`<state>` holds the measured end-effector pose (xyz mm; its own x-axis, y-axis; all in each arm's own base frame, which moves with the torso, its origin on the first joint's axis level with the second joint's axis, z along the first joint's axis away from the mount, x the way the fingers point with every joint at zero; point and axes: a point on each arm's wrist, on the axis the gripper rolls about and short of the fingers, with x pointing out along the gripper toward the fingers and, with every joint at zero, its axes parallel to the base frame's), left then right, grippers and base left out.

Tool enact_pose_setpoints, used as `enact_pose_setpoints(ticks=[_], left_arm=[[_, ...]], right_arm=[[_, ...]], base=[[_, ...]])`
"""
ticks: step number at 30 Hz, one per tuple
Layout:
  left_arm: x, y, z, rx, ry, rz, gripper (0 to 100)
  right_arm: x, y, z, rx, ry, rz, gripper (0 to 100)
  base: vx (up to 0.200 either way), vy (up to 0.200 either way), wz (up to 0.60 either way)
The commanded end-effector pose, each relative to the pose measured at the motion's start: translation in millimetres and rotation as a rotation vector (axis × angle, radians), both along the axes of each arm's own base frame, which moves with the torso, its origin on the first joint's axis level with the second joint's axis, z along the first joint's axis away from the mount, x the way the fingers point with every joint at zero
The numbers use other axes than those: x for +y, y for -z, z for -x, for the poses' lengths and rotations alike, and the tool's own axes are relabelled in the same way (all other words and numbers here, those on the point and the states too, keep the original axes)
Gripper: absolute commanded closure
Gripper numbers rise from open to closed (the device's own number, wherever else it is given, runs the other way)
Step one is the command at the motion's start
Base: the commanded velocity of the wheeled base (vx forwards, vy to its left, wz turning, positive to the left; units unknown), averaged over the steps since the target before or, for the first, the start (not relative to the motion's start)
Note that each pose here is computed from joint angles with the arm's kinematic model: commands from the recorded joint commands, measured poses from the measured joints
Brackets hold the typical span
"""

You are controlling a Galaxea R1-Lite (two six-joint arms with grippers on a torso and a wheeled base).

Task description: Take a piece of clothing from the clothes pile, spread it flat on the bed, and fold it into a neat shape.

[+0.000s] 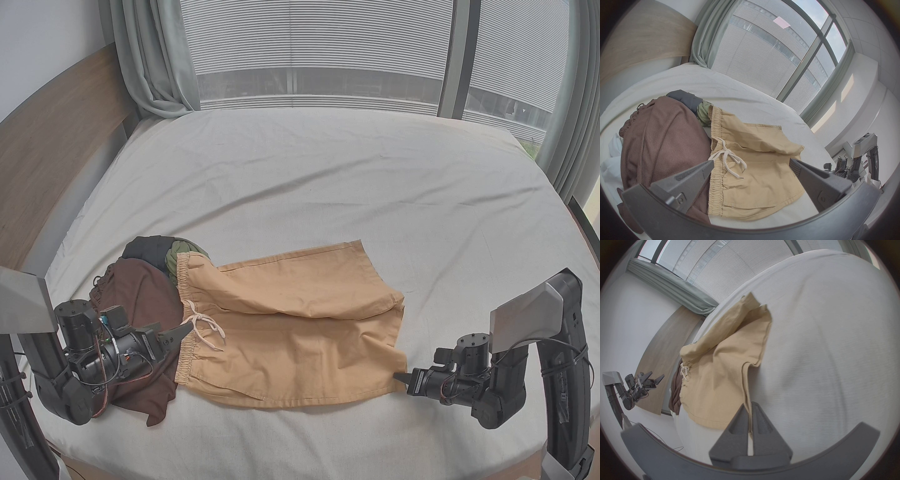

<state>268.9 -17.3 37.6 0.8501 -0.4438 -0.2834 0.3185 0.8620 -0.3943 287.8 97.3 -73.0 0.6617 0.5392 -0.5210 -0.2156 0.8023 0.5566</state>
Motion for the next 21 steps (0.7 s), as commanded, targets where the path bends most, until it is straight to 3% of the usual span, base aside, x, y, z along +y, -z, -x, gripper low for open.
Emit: enact_pose_setpoints(ticks=[1,8,21], left_arm=[[4.9,8.7,-2.5,0.03,-0.019,0.002,0],[15.8,23.4,-4.7,0.082,-0.057,0.002,0],[18.0,64.9,3.0,0.265,-0.06,0.03,0]], right_arm=[[-7.8,-1.2,3.3,0.011,0.017,0.01,100],[-6.6,-7.7,11.8,0.022,0.003,0.013,100],[-6.3,-6.6,9.5,0.016,0.005,0.011,100]], base=[[0.0,0.0,0.0],[0.0,0.0,0.0],[0.0,0.0,0.0]])
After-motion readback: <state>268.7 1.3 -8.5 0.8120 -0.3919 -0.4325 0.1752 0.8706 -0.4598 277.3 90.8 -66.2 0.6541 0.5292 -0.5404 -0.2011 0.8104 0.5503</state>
